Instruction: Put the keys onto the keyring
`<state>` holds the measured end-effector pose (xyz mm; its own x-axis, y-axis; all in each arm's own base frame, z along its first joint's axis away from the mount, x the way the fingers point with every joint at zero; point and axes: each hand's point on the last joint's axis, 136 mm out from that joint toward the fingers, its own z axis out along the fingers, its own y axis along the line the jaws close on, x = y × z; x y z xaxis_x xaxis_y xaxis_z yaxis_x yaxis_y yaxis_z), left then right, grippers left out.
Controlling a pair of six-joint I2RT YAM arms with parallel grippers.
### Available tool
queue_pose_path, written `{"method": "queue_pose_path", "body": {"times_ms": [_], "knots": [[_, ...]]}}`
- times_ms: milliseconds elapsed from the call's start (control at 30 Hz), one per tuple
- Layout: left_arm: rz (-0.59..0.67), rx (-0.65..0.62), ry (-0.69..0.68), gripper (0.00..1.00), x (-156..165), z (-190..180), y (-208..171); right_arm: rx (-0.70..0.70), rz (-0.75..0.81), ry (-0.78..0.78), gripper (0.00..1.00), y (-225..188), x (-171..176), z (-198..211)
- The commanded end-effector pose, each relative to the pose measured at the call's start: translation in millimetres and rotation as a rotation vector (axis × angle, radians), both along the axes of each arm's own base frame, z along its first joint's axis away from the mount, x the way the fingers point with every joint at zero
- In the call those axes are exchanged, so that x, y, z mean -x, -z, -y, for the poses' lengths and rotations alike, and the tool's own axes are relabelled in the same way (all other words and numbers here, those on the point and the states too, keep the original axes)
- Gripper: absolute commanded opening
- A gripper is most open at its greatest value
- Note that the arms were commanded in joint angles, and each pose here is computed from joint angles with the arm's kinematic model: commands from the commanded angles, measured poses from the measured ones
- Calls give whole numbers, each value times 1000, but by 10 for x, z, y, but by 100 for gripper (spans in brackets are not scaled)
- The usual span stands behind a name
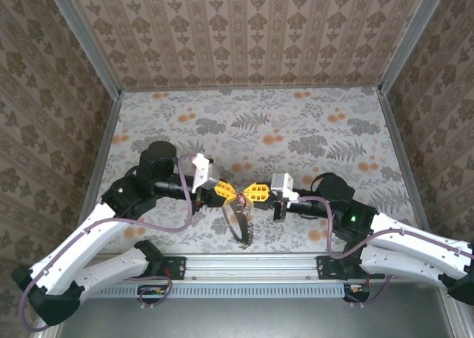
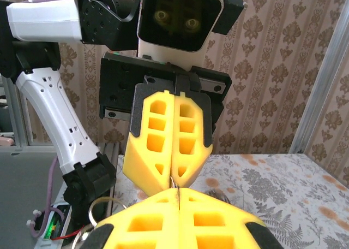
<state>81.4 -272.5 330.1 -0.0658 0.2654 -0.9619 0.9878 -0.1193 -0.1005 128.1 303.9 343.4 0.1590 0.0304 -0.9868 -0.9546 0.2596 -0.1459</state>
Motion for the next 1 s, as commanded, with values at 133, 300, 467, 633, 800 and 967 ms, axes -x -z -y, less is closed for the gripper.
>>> {"method": "queue_pose_path", "body": {"times_ms": [133,300,467,633,800,967], "knots": [[45,57,34,0,48,-9,-148,-36,11,-27,0,-88,50,-20],[41,50,27,0,39,-14,-129,-67,13,-32,0,-151,76,12],[43,48,21,0,25,-13,-124,-77,11,-36,0,-168,87,22],[46,49,18,0,18,-12,-133,-71,-9,-58,0,-126,89,-39],[48,51,16,0,23,-18,-138,-60,-16,-44,0,-92,54,-52],[45,47,17,0,20,-16,-122,-74,-6,-8,0,-104,10,-10]]}}
